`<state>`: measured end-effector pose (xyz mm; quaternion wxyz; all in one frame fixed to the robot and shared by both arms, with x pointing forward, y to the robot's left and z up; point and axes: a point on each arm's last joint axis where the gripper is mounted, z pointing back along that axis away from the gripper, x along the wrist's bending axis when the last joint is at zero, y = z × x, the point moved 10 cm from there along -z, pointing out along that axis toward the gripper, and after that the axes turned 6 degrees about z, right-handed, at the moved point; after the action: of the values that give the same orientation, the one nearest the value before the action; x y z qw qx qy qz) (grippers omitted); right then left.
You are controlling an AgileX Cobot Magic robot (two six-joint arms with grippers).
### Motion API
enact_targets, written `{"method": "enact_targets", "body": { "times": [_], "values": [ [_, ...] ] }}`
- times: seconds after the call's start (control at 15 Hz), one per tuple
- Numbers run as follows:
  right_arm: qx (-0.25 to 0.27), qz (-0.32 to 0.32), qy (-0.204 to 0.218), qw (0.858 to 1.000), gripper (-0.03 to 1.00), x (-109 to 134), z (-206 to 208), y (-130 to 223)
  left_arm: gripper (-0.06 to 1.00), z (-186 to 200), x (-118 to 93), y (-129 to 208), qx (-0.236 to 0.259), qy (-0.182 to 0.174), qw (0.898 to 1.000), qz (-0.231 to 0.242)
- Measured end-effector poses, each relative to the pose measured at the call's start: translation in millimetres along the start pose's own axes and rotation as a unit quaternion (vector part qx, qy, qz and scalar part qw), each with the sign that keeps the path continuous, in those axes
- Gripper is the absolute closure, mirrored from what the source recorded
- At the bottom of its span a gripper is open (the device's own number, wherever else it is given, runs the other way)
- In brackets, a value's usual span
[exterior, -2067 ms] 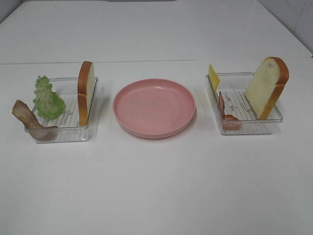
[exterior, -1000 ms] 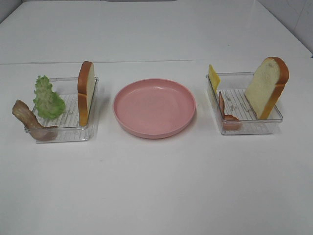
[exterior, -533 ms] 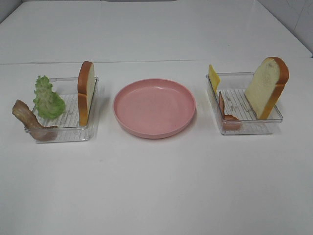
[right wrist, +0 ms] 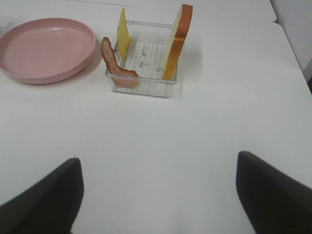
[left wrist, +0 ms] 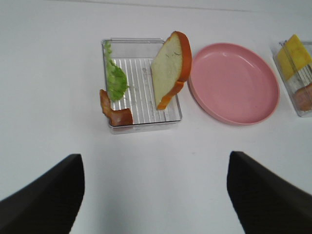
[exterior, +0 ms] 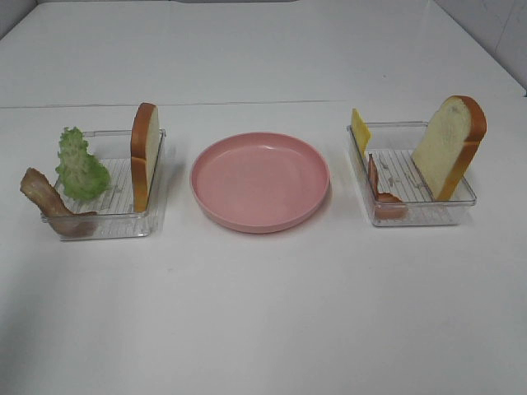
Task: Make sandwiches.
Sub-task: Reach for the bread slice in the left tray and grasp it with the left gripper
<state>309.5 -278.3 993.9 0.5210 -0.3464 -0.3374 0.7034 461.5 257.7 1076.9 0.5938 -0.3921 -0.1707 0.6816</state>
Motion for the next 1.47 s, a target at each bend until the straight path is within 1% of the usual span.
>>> {"method": "enact_targets", "body": {
  "times": [0.07,0.13,0.33,0.47,0.53,0.67,0.73,0.8,0.87,0.93,1.0,1.13,1.2,1.47],
  "values": [
    [0.0,0.0,0.0,1.0,0.16,0,0,0,0.18,-17,-4,-9,0.028,0.009,1.0,0.0],
    [0.0,0.0,0.0,1.0,0.16,0,0,0,0.18,-54,-10,-24,0.089,0.027,0.996,0.009],
    [0.0,0.0,-0.001,1.0,0.16,0,0,0,0.18,-95,-11,-38,0.148,0.033,0.988,0.02],
    [0.0,-0.001,-0.002,1.0,0.16,1,0,0,0.18,-128,-18,-42,0.198,0.034,0.979,0.028],
    [0.0,-0.001,-0.002,1.0,0.16,1,0,0,0.18,-140,-22,-42,0.218,0.029,0.975,0.026],
    [0.0,-0.001,-0.002,1.0,0.16,1,0,0,0.18,-167,-32,-44,0.255,-0.009,0.967,0.005],
    [0.0,-0.001,-0.002,1.0,0.16,1,0,0,0.18,-173,-33,-44,0.261,-0.024,0.965,-0.001],
    [0.0,-0.001,-0.002,1.0,0.16,1,0,0,0.18,-185,-37,-46,0.264,-0.053,0.963,-0.016],
    [-0.001,-0.001,-0.002,1.0,0.16,1,0,0,0.18,-209,-48,-53,0.249,-0.093,0.964,-0.031],
    [-0.001,-0.001,-0.002,1.0,0.16,1,0,0,0.18,-221,-57,-52,0.248,-0.098,0.963,-0.036],
    [-0.001,-0.001,-0.003,1.0,0.16,1,0,0,0.18,-233,-67,-49,0.25,-0.096,0.963,-0.043],
    [-0.001,-0.001,-0.003,1.0,0.16,1,0,0,0.18,-256,-76,-39,0.263,-0.095,0.959,-0.049],
    [-0.001,-0.001,-0.003,1.0,0.16,1,0,0,0.18,-263,-75,-35,0.269,-0.097,0.957,-0.049],
    [-0.001,-0.001,-0.003,1.0,0.16,1,0,0,0.18,-302,-58,0,0.317,-0.124,0.939,-0.05]
  ]
}}
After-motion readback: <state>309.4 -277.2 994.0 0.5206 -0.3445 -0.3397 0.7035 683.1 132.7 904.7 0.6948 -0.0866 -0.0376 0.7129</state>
